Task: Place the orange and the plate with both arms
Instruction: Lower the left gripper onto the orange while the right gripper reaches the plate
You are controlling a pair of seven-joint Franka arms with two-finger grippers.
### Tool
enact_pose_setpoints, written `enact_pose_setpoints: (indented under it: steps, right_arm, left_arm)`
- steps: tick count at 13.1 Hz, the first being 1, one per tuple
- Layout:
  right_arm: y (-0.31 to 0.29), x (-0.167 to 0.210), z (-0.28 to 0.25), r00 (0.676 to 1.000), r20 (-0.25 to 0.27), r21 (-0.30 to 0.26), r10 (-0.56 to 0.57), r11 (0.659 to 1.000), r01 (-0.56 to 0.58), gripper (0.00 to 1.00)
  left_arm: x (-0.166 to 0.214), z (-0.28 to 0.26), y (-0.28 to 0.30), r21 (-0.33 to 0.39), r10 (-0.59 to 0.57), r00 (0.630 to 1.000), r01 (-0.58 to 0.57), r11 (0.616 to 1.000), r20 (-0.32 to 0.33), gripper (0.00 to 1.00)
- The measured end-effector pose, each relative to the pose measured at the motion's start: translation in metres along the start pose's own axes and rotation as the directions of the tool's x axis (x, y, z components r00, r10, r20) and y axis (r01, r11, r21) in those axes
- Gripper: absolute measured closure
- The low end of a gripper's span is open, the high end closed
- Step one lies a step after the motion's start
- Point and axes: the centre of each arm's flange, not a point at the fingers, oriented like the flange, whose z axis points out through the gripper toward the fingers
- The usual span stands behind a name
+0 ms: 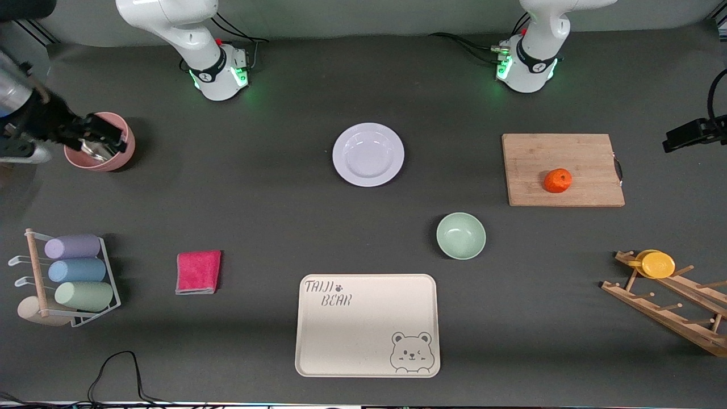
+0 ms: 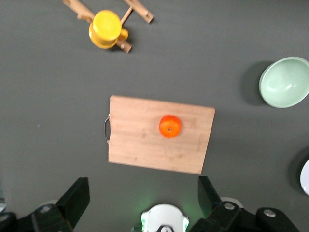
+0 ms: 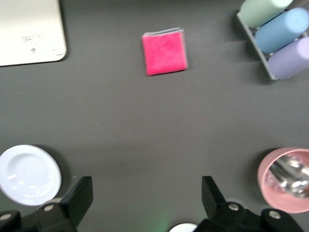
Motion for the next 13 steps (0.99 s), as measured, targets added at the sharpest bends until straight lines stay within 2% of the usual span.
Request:
enact_pose_setpoints:
  steps: [4,6,8,11,13]
  right_arm:
    - [-0.033,-0.036,-0.022,1.000,-0.025,0.009,0.013,1.000,-0.012,0.00]
    - [-0.036,-0.043,-0.025,0.999,-0.030,0.011,0.010,1.000,-0.010,0.00]
    - [-0.037,-0.047,-0.020,1.000,-0.012,0.029,0.009,1.000,-0.009,0.00]
    - [-0.043,-0.053,0.010,0.997,0.075,0.140,0.011,0.990,-0.021,0.00]
    - [-0.047,-0.059,0.052,0.993,0.117,0.221,0.005,0.975,-0.031,0.00]
  left_arm:
    - [-0.016,0.012,-0.006,-0.010,-0.002,0.999,0.002,1.000,0.034,0.00]
    - [-0.027,0.037,0.002,-0.023,0.013,0.999,-0.012,1.000,0.039,0.00]
    - [-0.038,0.078,0.018,-0.030,0.042,0.998,-0.041,0.999,0.038,0.00]
    - [-0.044,0.150,0.032,-0.030,0.055,0.998,-0.055,0.998,0.003,0.00]
    - [-0.042,0.209,0.036,-0.032,0.057,0.998,-0.058,0.998,-0.034,0.00]
